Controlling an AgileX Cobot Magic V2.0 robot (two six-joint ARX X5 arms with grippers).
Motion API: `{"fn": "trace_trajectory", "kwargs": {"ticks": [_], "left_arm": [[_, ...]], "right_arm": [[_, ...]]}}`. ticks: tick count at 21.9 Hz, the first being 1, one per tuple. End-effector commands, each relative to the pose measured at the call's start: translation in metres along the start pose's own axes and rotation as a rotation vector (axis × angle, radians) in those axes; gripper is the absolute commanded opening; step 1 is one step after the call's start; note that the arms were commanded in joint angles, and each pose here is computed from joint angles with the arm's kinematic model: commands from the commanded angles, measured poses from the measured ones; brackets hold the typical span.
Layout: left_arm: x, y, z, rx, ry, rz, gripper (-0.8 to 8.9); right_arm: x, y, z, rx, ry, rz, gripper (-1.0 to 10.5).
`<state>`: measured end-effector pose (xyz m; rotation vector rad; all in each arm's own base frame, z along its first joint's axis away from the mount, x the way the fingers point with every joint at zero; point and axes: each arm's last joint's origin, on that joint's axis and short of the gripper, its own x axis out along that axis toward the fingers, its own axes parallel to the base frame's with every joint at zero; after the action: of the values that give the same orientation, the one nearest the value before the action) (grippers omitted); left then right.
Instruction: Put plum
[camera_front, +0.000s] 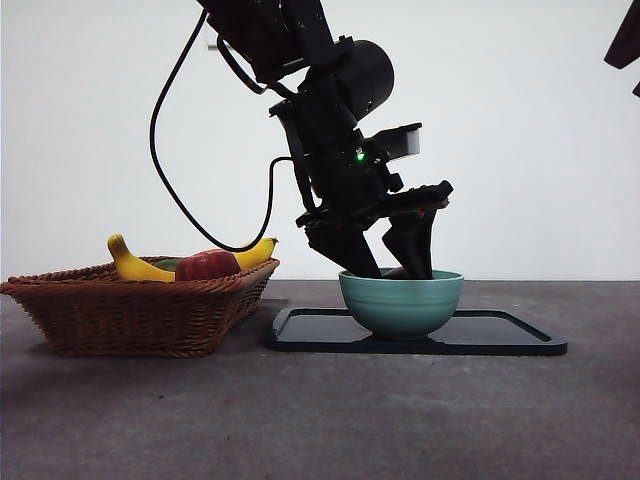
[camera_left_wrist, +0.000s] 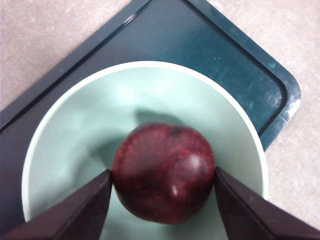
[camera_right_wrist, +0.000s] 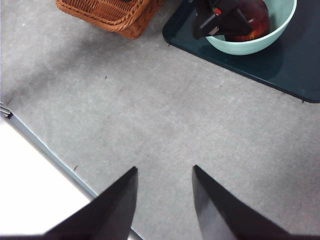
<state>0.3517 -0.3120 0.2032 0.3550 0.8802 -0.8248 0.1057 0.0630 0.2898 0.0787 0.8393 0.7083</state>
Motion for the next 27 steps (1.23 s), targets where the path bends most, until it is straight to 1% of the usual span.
{"fn": "trace_trajectory", "kwargs": {"ticks": [1,2,5,7,11,14,18,21,23,27], "left_arm": [[0.008,-0.004,0.003,0.020,-0.004,-0.004,2.73],[0.008,-0.004,0.003,0.021,-0.008,-0.004,2.44],[0.008,-0.003,0.004,0.020,-0.011,-0.003,2.34],[0.008,-0.003,0.003,0.017,-0.009,-0.004,2.09],[0.003,-0.003,0.006,0.016,-0.022,-0.001,2.09],[-0.016,-0.003,0.016,0.017,-0.069,0.005,2.09],[-0.061,-0.003,0.031,0.023,-0.167,0.019,2.13],[-0.109,-0.002,0.039,0.016,-0.236,0.035,2.13],[-0.146,-0.001,0.038,0.005,-0.261,0.048,2.13],[-0.219,0.011,0.027,-0.089,-0.304,0.091,2.13]], "right_arm": [[0.001,0.001,0.000,-0.008,0.006,0.007,1.8],[0.001,0.001,0.000,-0.008,0.006,0.007,1.8],[0.001,0.001,0.000,-0.011,0.005,0.007,1.8],[0.001,0.001,0.000,-0.015,0.005,0.007,1.8],[0.001,0.000,0.000,-0.015,0.006,0.007,1.8],[0.001,0.000,0.000,-0.015,0.006,0.007,1.8],[0.001,0.001,0.000,-0.016,0.005,0.007,1.8],[0.000,0.001,0.000,-0.017,0.003,0.007,1.8],[-0.002,0.001,-0.001,-0.020,-0.007,0.007,1.8],[-0.007,0.003,-0.002,-0.029,-0.034,0.001,1.8]]}}
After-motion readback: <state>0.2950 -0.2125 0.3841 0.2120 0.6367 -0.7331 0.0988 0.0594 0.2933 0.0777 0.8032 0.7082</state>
